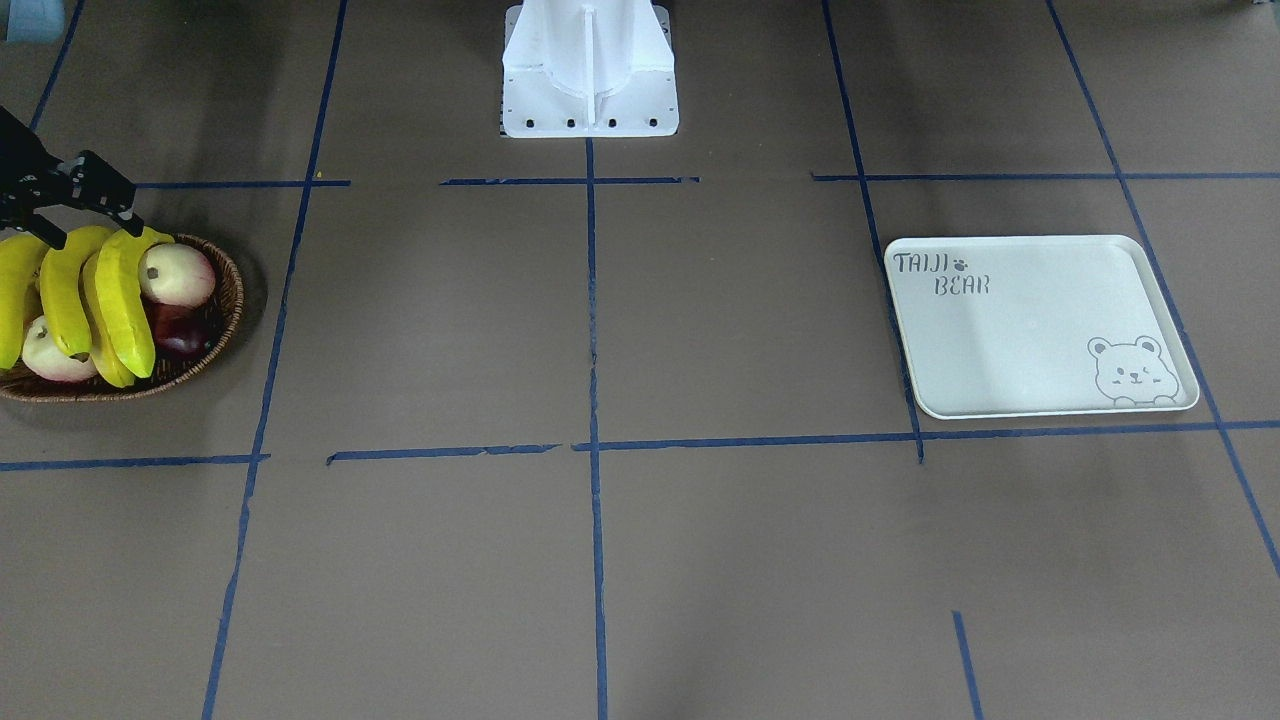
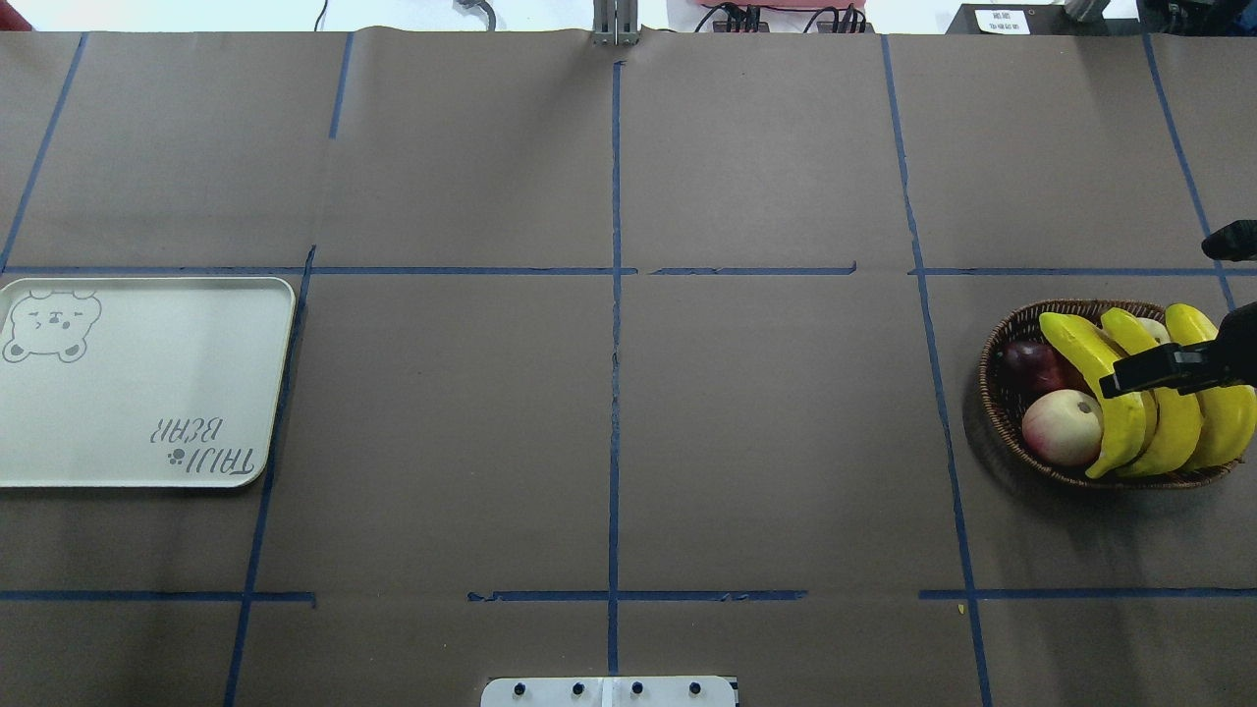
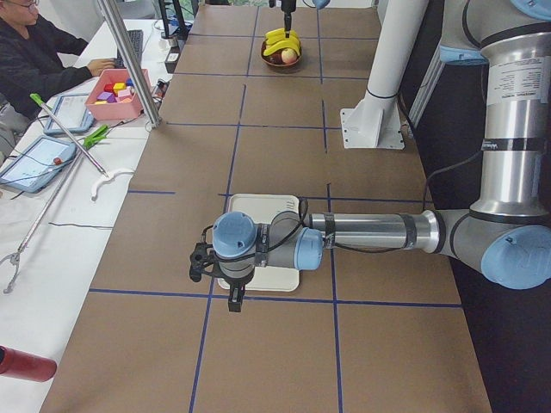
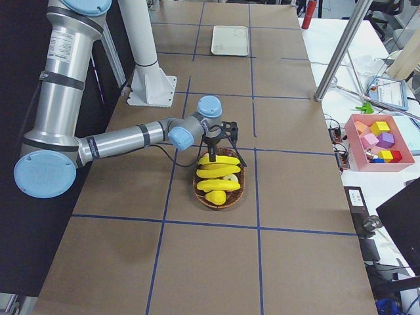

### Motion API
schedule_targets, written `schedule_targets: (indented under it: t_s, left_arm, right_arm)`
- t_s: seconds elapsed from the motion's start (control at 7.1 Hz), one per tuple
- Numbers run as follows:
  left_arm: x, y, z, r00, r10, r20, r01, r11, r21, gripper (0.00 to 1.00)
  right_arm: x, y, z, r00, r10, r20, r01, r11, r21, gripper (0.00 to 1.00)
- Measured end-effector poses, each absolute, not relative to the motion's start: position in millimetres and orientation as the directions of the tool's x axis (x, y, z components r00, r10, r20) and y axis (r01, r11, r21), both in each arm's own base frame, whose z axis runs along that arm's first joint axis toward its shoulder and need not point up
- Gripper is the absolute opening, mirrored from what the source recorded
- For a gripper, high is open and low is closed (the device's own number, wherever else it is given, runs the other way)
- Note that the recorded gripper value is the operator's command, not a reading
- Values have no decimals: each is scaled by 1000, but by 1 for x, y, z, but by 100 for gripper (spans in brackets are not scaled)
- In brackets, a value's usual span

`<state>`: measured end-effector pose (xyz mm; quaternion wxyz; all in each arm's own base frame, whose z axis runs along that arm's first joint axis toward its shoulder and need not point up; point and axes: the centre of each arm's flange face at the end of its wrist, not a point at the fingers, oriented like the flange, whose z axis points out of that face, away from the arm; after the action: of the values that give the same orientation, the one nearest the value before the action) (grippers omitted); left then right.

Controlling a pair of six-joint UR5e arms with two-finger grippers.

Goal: Transfer all bananas from basket to plate

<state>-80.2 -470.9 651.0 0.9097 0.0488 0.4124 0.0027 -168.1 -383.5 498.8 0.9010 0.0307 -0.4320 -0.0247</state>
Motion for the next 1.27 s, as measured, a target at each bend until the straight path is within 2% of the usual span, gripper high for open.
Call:
schedule_targets:
  t_s: [0.14, 0.42, 0.84, 0.99, 1.27]
  left_arm:
    - [-80, -471, 651, 660, 45, -750, 35, 995, 91, 100]
    - [-80, -471, 651, 660, 46, -750, 34, 995, 90, 100]
    - [-80, -471, 652, 659, 46, -750, 34, 995, 90, 100]
    - [-80, -471, 651, 660, 46, -750, 34, 995, 90, 100]
    - [-80, -471, 651, 660, 46, -750, 34, 995, 91, 100]
  right_arm:
    - [-174, -382, 507, 632, -70, 772, 31, 997, 64, 96]
    - [-180, -381, 517, 640, -66, 766, 46, 998, 47, 86]
    - [-182, -382, 525, 647, -57, 760, 49, 998, 33, 84]
    - [-183, -383, 527, 649, -54, 759, 50, 998, 28, 69]
    - [-183, -384, 529, 651, -51, 757, 50, 998, 25, 29]
